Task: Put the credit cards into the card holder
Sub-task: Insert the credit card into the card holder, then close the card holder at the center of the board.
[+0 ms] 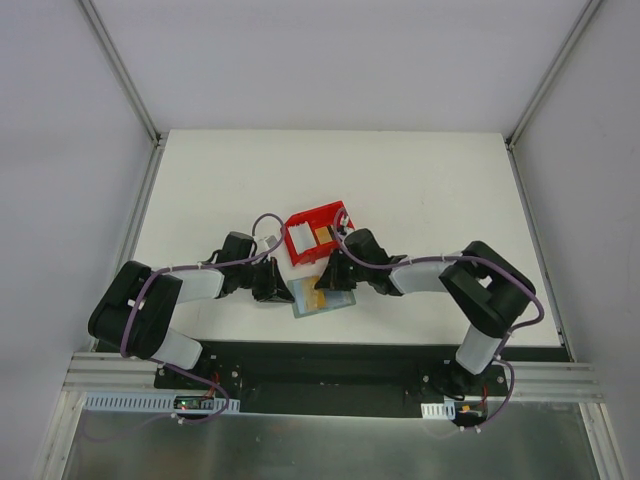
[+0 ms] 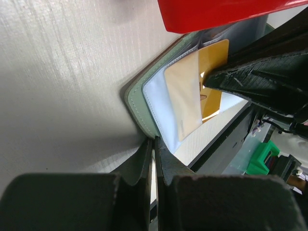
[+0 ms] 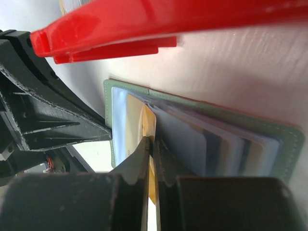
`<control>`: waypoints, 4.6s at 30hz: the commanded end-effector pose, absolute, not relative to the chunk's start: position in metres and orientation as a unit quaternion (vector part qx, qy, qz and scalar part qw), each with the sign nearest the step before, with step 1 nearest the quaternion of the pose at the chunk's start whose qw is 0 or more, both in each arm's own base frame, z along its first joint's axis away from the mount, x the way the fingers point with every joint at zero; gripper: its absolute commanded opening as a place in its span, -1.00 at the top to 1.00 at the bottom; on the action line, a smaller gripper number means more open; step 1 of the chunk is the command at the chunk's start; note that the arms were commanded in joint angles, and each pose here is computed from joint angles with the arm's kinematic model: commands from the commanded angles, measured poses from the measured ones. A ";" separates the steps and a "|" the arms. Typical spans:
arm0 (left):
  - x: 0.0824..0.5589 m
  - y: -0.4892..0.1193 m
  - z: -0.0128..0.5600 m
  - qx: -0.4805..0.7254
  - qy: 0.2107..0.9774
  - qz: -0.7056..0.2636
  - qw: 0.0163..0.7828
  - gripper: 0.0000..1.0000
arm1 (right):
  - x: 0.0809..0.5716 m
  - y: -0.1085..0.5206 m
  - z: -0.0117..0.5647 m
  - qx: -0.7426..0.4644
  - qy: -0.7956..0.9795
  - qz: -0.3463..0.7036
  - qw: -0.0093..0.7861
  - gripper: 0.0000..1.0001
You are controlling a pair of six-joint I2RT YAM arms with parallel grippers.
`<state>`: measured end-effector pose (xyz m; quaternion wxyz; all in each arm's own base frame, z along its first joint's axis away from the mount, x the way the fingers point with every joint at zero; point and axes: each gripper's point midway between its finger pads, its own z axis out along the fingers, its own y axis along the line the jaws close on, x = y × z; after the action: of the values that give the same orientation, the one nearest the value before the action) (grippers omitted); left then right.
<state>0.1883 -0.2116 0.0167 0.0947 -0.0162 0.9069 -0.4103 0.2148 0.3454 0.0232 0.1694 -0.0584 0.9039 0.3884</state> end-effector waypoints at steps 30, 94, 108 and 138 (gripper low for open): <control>0.189 -0.205 0.007 -0.010 0.919 -0.381 0.100 1.00 | 0.188 0.385 0.043 -0.132 0.912 0.354 0.161 0.34; 0.183 -0.205 0.044 0.012 0.914 -0.391 0.106 1.00 | 0.206 0.276 0.047 -0.131 0.953 0.084 0.261 -0.13; 0.182 -0.203 0.055 0.015 0.918 -0.383 0.100 1.00 | 0.207 0.259 0.038 -0.125 0.952 0.062 0.273 0.68; 0.181 -0.247 0.088 0.093 0.947 -0.305 0.041 1.00 | 0.182 0.306 0.036 -0.144 0.930 0.219 0.257 0.99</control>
<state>0.1802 -0.2339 0.0827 0.0526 0.0925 0.9433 -0.3143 0.1950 0.2876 0.0249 0.2617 -0.1375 0.9396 0.1724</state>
